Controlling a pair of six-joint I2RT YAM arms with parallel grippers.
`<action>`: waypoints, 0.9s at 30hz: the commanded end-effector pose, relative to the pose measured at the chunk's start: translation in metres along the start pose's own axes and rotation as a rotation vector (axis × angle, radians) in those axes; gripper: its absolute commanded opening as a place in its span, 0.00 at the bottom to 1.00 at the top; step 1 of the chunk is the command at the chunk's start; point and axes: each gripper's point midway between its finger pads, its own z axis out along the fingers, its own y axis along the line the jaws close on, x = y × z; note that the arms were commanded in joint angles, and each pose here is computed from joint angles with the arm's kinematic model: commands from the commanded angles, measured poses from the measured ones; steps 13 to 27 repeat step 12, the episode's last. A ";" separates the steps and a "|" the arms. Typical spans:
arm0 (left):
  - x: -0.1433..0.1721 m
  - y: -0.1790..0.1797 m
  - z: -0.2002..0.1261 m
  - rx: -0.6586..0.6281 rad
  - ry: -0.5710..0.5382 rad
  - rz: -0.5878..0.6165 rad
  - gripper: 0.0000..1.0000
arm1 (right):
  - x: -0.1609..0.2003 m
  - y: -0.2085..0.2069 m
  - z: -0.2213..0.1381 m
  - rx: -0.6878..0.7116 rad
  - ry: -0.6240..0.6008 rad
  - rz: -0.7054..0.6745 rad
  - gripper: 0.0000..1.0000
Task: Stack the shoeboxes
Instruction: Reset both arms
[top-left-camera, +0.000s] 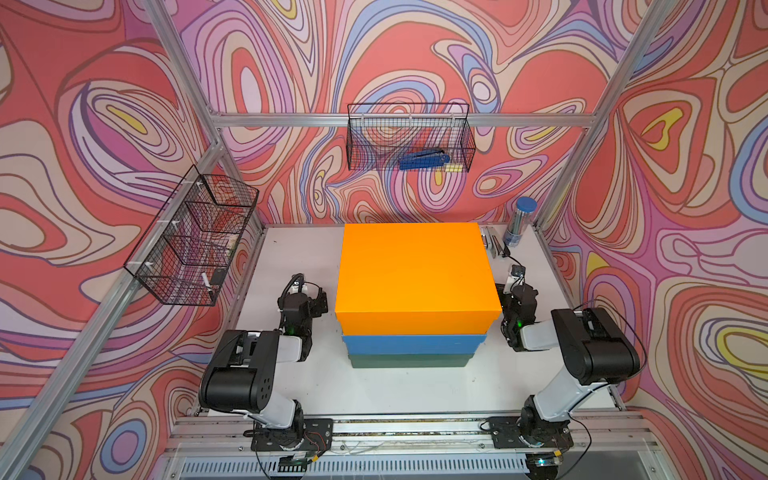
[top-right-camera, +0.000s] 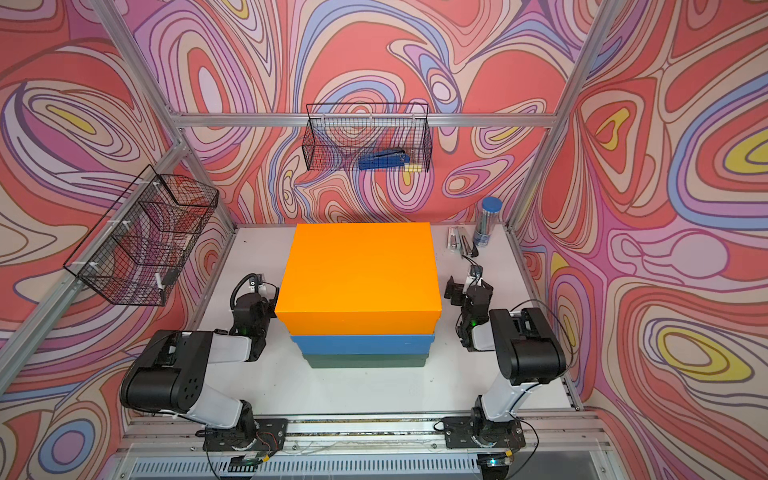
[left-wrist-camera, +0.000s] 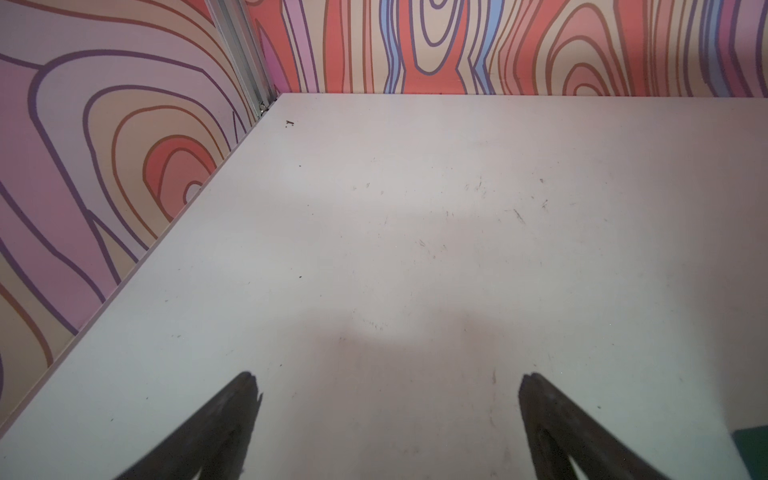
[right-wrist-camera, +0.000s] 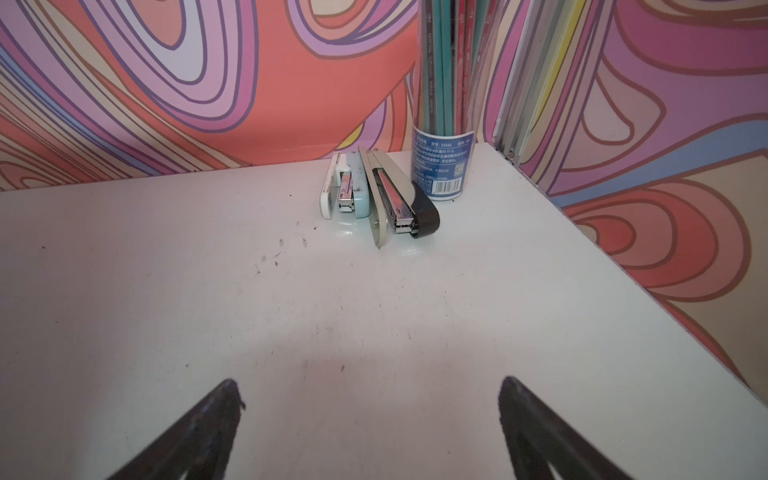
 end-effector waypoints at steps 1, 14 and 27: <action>-0.010 -0.004 0.003 0.008 -0.036 0.019 1.00 | -0.004 0.006 0.006 -0.017 -0.001 -0.023 0.98; -0.010 -0.002 0.002 0.011 -0.033 0.004 1.00 | -0.003 0.006 0.006 -0.019 0.003 -0.023 0.98; -0.010 -0.002 0.002 0.011 -0.033 0.004 1.00 | -0.003 0.006 0.006 -0.019 0.003 -0.023 0.98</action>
